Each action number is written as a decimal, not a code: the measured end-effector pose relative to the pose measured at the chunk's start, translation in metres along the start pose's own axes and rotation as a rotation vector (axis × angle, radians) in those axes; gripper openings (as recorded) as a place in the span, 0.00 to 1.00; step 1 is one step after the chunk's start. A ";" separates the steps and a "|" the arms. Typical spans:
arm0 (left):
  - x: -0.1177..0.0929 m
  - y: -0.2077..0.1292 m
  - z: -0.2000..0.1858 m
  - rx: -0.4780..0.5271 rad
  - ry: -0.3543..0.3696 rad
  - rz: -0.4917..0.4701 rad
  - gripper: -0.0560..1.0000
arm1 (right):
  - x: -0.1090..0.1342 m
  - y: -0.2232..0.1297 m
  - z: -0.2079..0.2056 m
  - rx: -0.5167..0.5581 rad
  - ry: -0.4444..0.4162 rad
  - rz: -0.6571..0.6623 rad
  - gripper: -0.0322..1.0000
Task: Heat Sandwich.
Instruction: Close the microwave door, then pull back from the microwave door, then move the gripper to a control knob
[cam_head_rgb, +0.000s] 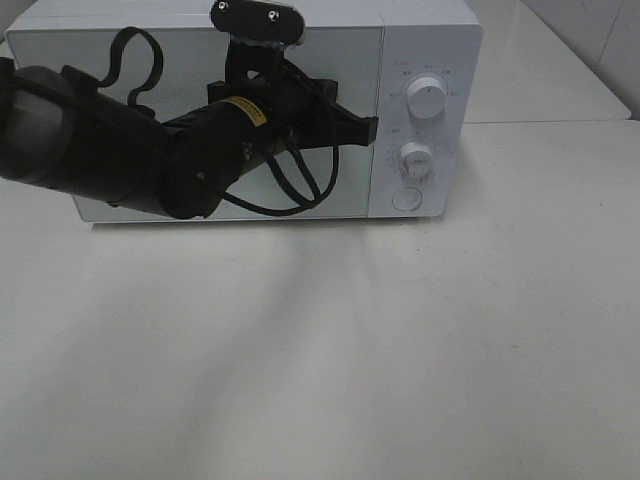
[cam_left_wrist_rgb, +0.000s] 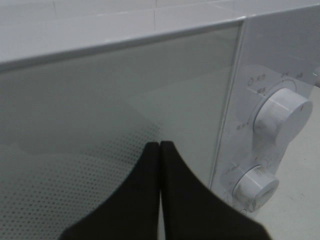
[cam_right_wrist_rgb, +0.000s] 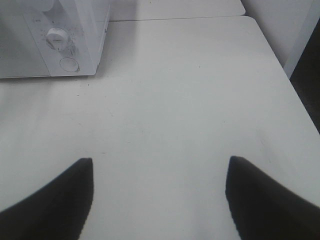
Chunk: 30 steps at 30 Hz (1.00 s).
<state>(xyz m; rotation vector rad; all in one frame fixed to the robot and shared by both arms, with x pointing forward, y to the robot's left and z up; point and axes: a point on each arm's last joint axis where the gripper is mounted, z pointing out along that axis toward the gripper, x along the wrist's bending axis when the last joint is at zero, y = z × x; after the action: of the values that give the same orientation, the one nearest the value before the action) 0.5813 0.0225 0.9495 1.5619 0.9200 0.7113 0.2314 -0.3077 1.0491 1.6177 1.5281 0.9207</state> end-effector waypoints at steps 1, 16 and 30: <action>0.000 0.000 0.000 0.000 0.000 0.000 0.05 | 0.000 0.000 0.000 0.000 0.000 0.000 0.72; 0.003 -0.001 -0.019 0.004 0.037 -0.044 0.05 | 0.000 0.000 0.000 0.000 0.000 0.000 0.72; -0.031 -0.012 -0.075 0.155 -0.075 -0.030 0.08 | 0.000 0.000 0.000 0.000 0.000 0.000 0.72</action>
<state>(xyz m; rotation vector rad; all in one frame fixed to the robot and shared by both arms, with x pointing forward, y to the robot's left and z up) 0.5006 0.0349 0.9532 1.6959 0.9595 0.5668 0.2314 -0.3077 1.0491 1.6177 1.5281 0.9207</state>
